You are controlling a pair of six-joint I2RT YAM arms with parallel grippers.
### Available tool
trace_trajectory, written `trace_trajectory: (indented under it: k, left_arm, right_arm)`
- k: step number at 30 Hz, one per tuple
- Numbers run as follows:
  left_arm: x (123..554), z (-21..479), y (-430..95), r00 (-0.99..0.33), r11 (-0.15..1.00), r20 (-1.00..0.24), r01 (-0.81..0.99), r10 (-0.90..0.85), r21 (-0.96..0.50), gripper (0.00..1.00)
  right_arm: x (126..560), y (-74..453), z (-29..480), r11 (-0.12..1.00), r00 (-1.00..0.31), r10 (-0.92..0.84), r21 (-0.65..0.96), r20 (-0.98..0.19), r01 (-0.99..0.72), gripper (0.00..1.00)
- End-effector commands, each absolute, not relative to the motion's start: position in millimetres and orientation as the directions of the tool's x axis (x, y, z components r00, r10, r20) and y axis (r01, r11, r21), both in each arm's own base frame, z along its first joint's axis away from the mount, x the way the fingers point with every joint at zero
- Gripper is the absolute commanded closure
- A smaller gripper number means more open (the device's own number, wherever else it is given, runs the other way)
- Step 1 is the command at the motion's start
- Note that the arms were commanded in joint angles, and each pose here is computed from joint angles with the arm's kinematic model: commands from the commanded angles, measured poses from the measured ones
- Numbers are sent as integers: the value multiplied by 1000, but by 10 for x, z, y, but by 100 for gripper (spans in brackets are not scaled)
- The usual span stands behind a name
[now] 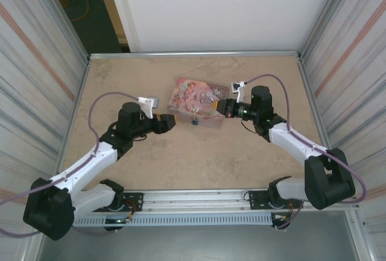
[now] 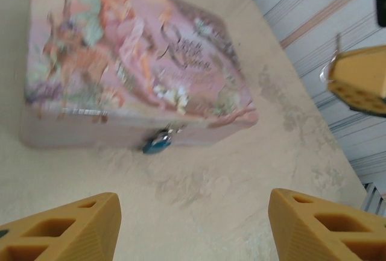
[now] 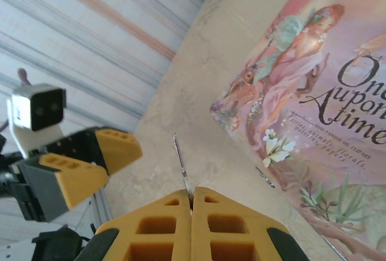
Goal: Unlock a padlock with a key
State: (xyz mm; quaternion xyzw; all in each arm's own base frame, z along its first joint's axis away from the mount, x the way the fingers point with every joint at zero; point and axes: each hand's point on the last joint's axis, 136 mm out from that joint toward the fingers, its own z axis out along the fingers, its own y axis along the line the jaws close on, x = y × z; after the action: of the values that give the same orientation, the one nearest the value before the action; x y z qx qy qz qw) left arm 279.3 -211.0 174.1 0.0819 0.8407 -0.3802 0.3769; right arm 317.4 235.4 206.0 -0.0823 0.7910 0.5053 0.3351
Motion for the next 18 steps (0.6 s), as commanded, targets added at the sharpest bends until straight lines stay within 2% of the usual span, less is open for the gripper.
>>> trace_trajectory:
  k: [1,8,18]
  left_arm:
    - [2889,1735,-2162,-703,665,-680,408,-208,-626,34]
    - [3006,1455,-2326,-761,621,-612,377,-215,-687,33]
    - [3193,1236,-2468,-786,612,-586,370,-195,-699,33]
  right_arm:
    - [3269,2357,1975,468,-781,224,767,-583,-439,100]
    - [3505,2353,1752,479,-818,247,799,-520,-364,100]
    - [3700,2380,1450,497,-856,223,810,-466,-311,100]
